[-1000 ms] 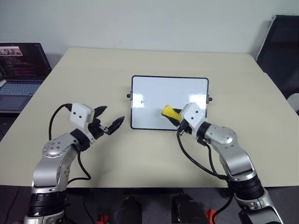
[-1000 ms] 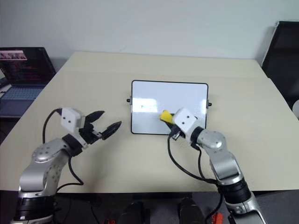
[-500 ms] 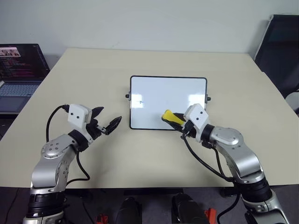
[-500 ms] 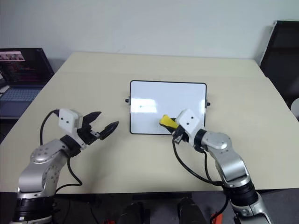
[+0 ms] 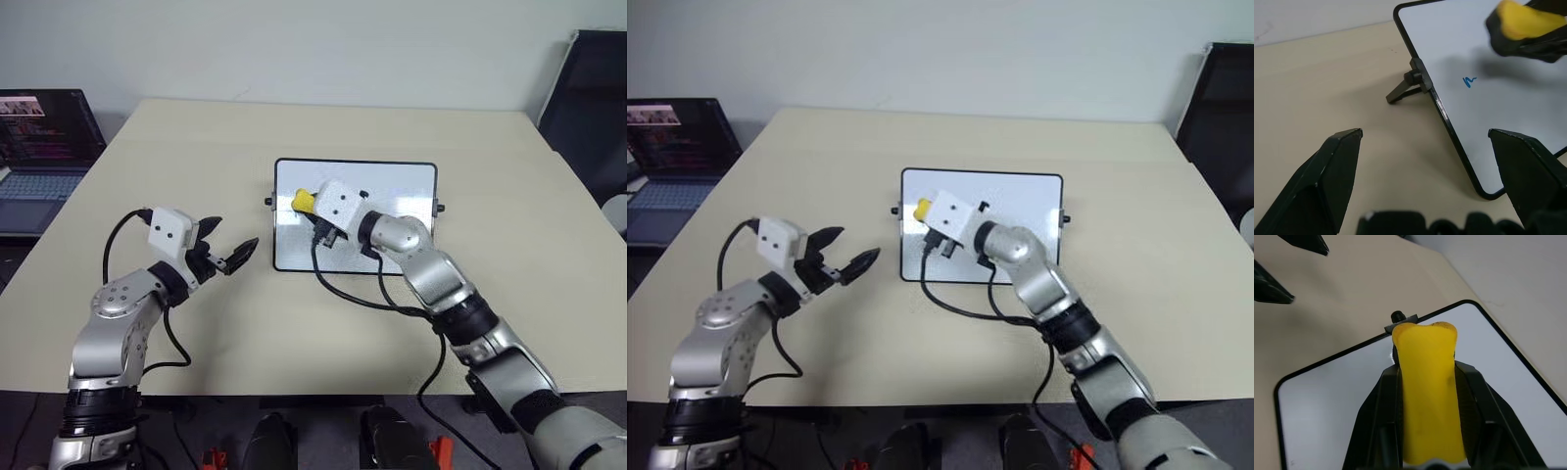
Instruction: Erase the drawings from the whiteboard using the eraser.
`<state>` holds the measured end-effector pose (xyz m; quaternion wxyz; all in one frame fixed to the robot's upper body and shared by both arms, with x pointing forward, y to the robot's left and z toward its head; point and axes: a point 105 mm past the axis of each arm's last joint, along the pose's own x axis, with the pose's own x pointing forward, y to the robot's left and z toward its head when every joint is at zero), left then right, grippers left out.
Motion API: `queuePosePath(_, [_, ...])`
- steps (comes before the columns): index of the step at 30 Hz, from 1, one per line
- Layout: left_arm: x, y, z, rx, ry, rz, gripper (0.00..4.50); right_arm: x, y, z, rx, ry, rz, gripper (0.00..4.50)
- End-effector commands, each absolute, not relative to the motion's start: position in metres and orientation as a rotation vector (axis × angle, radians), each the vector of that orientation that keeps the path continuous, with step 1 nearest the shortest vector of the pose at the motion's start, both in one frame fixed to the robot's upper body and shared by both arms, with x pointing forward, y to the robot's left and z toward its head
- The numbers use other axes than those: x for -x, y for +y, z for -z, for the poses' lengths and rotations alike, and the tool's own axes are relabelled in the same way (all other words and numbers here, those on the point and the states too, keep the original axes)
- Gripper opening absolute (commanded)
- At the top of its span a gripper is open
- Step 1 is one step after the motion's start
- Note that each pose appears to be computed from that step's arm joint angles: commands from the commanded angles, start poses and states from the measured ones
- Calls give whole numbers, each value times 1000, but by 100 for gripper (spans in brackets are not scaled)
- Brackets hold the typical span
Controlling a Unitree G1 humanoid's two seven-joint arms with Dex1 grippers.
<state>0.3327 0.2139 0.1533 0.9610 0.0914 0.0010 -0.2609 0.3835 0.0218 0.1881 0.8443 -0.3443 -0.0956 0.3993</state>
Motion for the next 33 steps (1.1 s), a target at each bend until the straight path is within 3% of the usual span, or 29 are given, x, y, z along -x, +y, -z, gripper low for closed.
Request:
queuePosePath(1, [-333,207,-166,-212,-48,561,450,-393,29,-197,765,-255,-825,110])
queuePosePath(6, [-331,200,-168,-214,-40,606,450,-403,31,-178,830,-190,-840,110])
queuePosePath(10, [-329,196,-169,-213,-25,645,450,-385,33,-142,950,-69,-1012,110])
queuePosePath(12, [-329,197,-169,-213,-23,641,450,-387,32,-142,971,-76,-1000,110])
queuePosePath(17, [-329,199,-166,-213,-16,641,450,-418,28,-188,972,-239,-736,110])
queuePosePath(21, [-329,199,-166,-212,-17,642,450,-417,25,-170,983,-168,-795,110])
queuePosePath(28, [-328,200,-165,-205,-18,642,450,-390,21,-122,1081,-27,-1017,110])
queuePosePath(33, [-329,196,-165,-202,-21,655,450,-404,15,-151,1006,-119,-876,110])
